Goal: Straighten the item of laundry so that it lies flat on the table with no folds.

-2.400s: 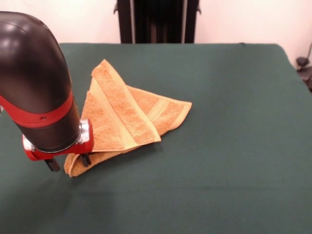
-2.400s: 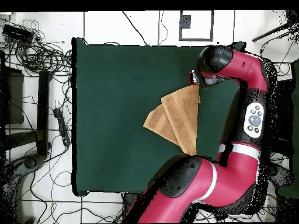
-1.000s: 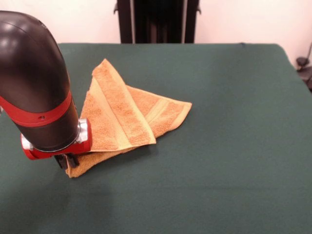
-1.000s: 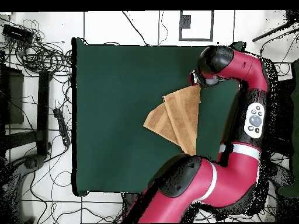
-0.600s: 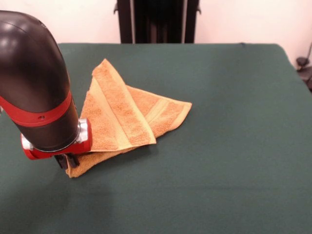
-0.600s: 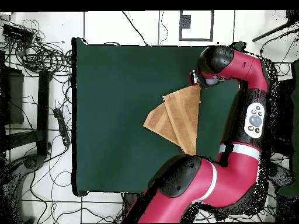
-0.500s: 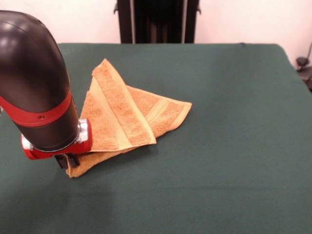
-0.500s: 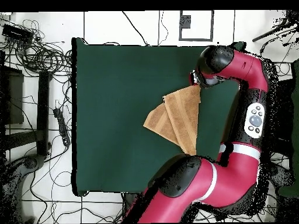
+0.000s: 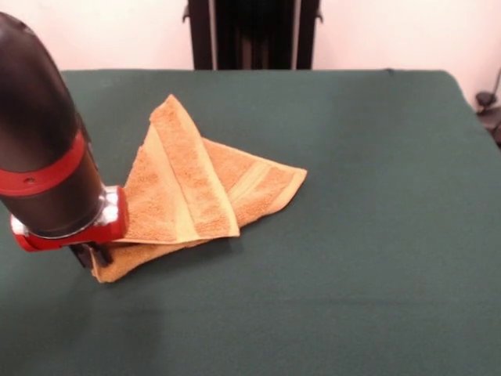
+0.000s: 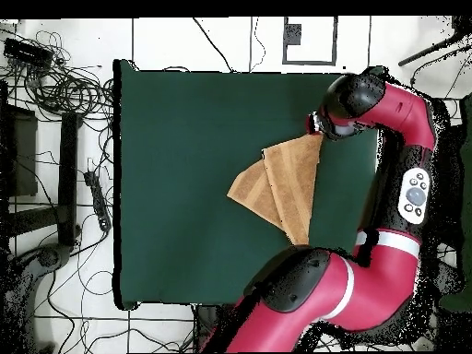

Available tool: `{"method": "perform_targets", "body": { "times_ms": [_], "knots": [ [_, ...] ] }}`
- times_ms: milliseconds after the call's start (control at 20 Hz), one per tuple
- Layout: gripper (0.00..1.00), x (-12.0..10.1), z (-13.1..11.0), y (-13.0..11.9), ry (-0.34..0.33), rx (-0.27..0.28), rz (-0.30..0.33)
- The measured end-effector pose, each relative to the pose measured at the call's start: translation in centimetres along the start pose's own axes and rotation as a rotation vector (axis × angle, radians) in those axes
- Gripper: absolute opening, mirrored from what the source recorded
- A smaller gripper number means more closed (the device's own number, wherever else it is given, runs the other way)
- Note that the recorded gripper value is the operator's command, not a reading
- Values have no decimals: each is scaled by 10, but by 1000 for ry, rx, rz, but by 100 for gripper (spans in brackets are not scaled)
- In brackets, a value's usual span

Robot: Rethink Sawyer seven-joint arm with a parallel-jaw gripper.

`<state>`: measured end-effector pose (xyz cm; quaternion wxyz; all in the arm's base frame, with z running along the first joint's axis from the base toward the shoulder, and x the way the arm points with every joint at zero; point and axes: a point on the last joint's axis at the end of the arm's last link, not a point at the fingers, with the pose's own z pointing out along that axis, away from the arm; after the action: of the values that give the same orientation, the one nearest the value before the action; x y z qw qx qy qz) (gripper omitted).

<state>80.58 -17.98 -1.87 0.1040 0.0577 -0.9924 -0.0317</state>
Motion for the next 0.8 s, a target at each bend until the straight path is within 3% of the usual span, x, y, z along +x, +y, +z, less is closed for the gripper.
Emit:
{"method": "perform_targets", "body": {
  "times_ms": [200,800],
  "knots": [
    [0,6,-3,-19,-5,-4,24],
    [0,16,-13,-44,-8,-9,55]
  ]
}}
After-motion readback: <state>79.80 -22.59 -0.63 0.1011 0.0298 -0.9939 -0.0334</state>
